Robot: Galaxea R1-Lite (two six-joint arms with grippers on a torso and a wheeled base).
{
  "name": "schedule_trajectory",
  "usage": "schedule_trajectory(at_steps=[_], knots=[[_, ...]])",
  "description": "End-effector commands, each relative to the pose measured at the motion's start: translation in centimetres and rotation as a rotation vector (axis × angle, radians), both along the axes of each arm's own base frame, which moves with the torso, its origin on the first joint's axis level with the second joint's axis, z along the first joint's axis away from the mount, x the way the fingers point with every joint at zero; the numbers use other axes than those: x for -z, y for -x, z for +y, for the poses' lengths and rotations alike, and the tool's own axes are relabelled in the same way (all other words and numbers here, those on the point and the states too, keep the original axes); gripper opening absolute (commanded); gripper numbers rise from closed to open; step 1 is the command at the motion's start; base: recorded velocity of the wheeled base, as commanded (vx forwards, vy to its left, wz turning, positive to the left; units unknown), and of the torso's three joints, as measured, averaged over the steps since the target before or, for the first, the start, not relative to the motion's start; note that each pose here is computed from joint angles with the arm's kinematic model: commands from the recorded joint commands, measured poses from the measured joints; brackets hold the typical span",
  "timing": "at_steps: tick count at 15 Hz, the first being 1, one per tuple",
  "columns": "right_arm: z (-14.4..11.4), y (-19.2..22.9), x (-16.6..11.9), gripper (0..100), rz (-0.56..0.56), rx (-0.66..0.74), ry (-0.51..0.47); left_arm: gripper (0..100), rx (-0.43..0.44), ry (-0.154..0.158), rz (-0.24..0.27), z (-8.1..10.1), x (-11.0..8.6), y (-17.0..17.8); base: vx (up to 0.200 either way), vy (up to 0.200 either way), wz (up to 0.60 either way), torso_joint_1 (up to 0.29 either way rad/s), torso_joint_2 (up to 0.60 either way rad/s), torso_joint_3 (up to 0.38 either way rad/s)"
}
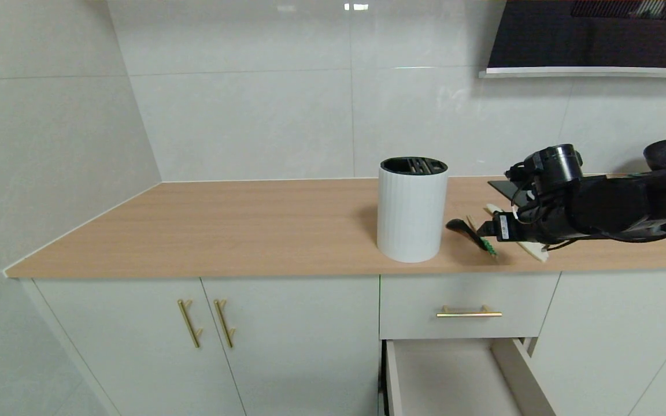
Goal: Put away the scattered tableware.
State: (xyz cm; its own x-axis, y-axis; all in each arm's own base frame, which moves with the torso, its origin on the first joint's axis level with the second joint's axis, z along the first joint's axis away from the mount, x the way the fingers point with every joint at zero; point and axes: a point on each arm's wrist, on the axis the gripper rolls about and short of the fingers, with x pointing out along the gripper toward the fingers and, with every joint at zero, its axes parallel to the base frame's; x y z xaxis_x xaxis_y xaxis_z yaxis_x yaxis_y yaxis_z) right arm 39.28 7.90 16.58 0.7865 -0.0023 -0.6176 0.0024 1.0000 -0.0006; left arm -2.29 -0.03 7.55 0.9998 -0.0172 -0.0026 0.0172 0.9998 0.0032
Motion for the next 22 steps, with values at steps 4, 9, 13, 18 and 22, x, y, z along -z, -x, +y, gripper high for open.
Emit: schedule_trajectory(at_steps=[4,9,13,18,22], knots=[[0.2,-2.5,3.9,100,0.038,0.023,0.02,100,0.0,0.0,0.001,0.0,0.0,0.0,0.0,0.0,0.0,0.0,0.0,0.0],[0.3,-3.3,5.0,100,0.031,0.037,0.007,100,0.0,0.0,0.001,0.0,0.0,0.0,0.0,0.0,0.0,0.0,0.0,0.0],[0.3,-3.6,5.4,100,0.036,0.039,0.002,100,0.0,0.0,0.001,0.0,0.0,0.0,0.0,0.0,0.0,0.0,0.0,0.0],[0.4,-3.8,6.0,0,0.048,0.039,0.005,100,0.0,0.0,0.001,0.0,0.0,0.0,0.0,0.0,0.0,0.0,0.0,0.0],[0.4,-3.7,5.5,0,0.035,0.045,-0.003,100,0.0,0.0,0.001,0.0,0.0,0.0,0.0,0.0,0.0,0.0,0.0,0.0]])
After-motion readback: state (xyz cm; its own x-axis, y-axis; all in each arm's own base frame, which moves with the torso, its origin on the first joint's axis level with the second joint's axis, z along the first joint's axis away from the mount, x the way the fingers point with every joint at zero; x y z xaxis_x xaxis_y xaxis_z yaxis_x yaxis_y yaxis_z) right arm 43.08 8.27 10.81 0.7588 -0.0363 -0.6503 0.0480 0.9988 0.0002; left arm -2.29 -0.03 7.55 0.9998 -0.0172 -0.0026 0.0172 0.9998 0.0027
